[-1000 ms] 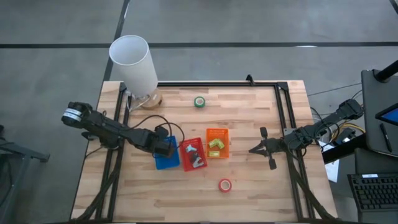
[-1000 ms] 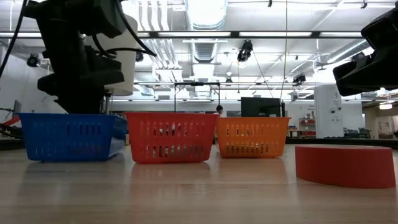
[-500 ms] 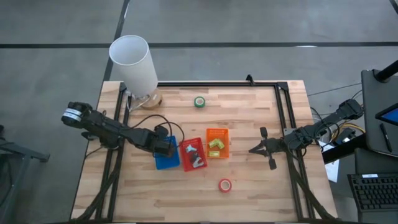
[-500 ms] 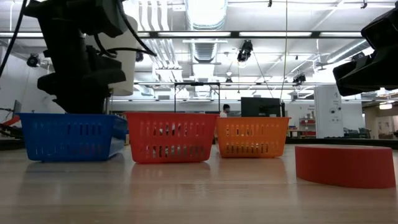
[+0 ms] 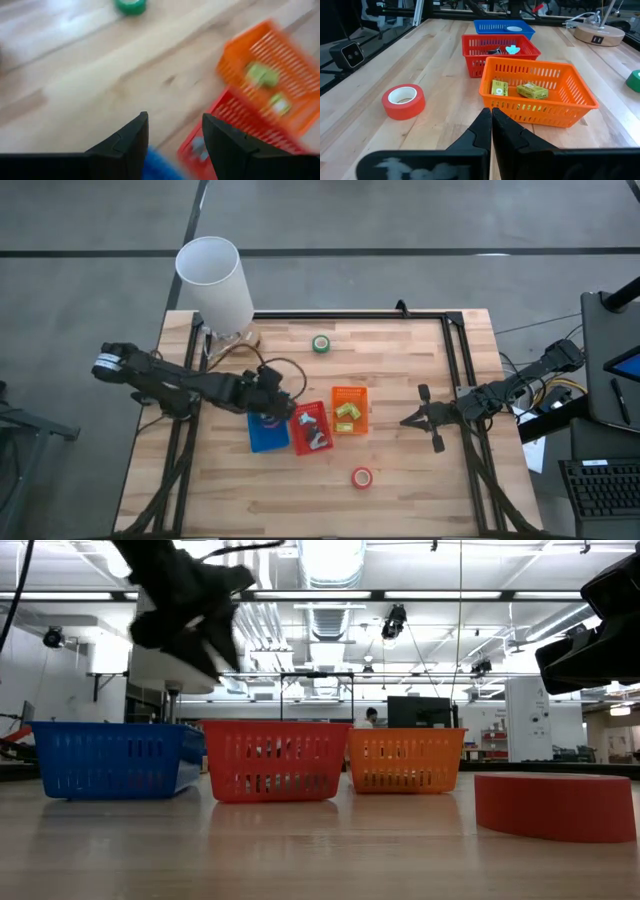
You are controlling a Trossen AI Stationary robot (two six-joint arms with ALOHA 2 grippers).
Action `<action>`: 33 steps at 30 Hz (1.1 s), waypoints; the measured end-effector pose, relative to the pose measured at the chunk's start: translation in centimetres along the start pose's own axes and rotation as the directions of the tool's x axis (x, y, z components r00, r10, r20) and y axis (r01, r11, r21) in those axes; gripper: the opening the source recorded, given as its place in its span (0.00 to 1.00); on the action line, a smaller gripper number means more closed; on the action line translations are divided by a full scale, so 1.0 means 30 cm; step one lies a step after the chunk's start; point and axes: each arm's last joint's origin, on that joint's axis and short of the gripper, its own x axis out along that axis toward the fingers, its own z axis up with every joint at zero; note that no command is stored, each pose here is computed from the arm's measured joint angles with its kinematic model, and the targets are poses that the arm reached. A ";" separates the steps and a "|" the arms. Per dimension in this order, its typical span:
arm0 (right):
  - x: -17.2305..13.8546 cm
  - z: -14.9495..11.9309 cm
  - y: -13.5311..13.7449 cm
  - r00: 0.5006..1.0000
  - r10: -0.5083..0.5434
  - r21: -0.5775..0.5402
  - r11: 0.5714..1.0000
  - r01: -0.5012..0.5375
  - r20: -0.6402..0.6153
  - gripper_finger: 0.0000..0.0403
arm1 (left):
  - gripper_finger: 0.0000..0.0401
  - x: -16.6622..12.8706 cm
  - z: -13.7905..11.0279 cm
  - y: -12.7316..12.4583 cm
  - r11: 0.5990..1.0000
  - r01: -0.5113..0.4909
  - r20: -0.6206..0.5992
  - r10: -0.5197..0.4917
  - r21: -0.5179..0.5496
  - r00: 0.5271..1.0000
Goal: Pick and place Stapler, Stapler remover, tape
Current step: Put the green tape into the blue bin
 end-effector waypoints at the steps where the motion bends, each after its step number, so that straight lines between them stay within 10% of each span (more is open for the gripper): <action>1: 0.000 0.000 0.000 1.000 0.000 0.000 1.000 0.000 0.000 0.02 | 0.46 0.006 0.017 -0.005 1.000 0.024 0.017 -0.024 -0.002 1.000; 33: 0.000 0.000 0.000 1.000 0.000 -0.017 1.000 0.000 0.001 0.02 | 0.46 0.188 0.334 0.125 0.982 0.187 0.179 -0.179 -0.027 0.967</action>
